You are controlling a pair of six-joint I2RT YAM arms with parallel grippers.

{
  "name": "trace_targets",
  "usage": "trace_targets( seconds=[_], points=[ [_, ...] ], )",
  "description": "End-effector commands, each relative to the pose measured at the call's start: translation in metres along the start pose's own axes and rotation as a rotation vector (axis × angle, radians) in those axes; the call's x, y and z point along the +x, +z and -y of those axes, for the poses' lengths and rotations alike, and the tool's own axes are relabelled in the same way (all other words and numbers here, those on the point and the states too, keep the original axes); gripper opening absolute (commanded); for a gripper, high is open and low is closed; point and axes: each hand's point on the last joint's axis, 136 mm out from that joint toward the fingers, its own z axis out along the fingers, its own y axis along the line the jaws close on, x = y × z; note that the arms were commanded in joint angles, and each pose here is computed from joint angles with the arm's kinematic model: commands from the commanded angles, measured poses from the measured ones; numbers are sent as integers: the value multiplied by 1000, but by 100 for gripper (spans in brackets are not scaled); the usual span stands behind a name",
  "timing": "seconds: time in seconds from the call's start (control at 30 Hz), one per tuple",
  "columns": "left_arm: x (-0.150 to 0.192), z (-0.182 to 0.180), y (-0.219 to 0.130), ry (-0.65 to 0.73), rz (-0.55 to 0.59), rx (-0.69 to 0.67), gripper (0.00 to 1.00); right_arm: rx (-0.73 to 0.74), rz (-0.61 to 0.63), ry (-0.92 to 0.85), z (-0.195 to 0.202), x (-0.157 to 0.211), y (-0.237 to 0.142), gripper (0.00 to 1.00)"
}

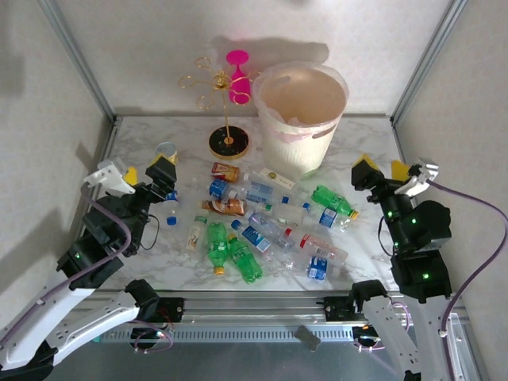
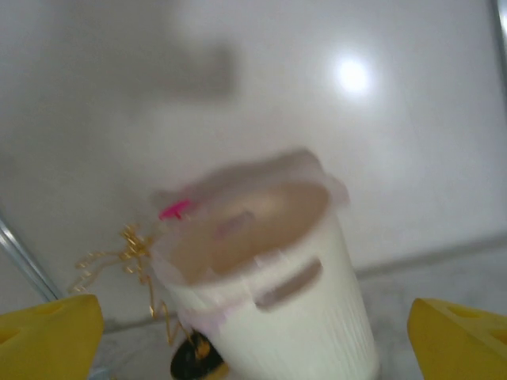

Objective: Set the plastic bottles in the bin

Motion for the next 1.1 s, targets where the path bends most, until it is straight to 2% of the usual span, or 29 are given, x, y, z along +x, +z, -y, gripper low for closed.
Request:
trace_targets(
  seconds=[0.0, 0.07, 0.13, 0.23, 0.3, 0.37, 0.5, 0.63, 0.73, 0.83, 0.97, 1.07],
  points=[
    [59, -57, 9, 105, -149, -278, 99, -2, -255, 109, 7, 65, -3, 99],
    [84, -51, 22, 124, -229, -262, 99, -30, -328, 137, 4, 84, 1, 99],
    [108, -56, 39, 170, -329, -325, 100, -17, -408, 120, 8, 103, 5, 99],
    [138, -87, 65, 261, -473, -468, 100, 2, -444, 129, 15, 117, 5, 99],
    [150, -109, 79, 240, -544, -514, 100, -124, -485, 95, -4, 125, 1, 99],
    [155, -123, 91, 233, -573, -535, 100, -115, -521, 96, -3, 132, 1, 99],
    [153, -141, 110, 201, -542, -544, 100, -105, -513, 154, -1, 135, 3, 99],
    [165, -171, 131, 193, -582, -659, 100, -180, -478, 175, -12, 132, -1, 99],
    [178, -182, 140, 205, -593, -627, 100, -173, -500, 153, -9, 139, -1, 95],
    [186, -200, 144, 181, -596, -629, 100, -266, -552, 158, -23, 148, -3, 90],
    [204, -221, 156, 166, -645, -653, 98, -396, -560, 196, -43, 148, -9, 90],
    [229, -234, 167, 168, -721, -670, 96, -415, -575, 196, -46, 151, -9, 90]
  ],
)
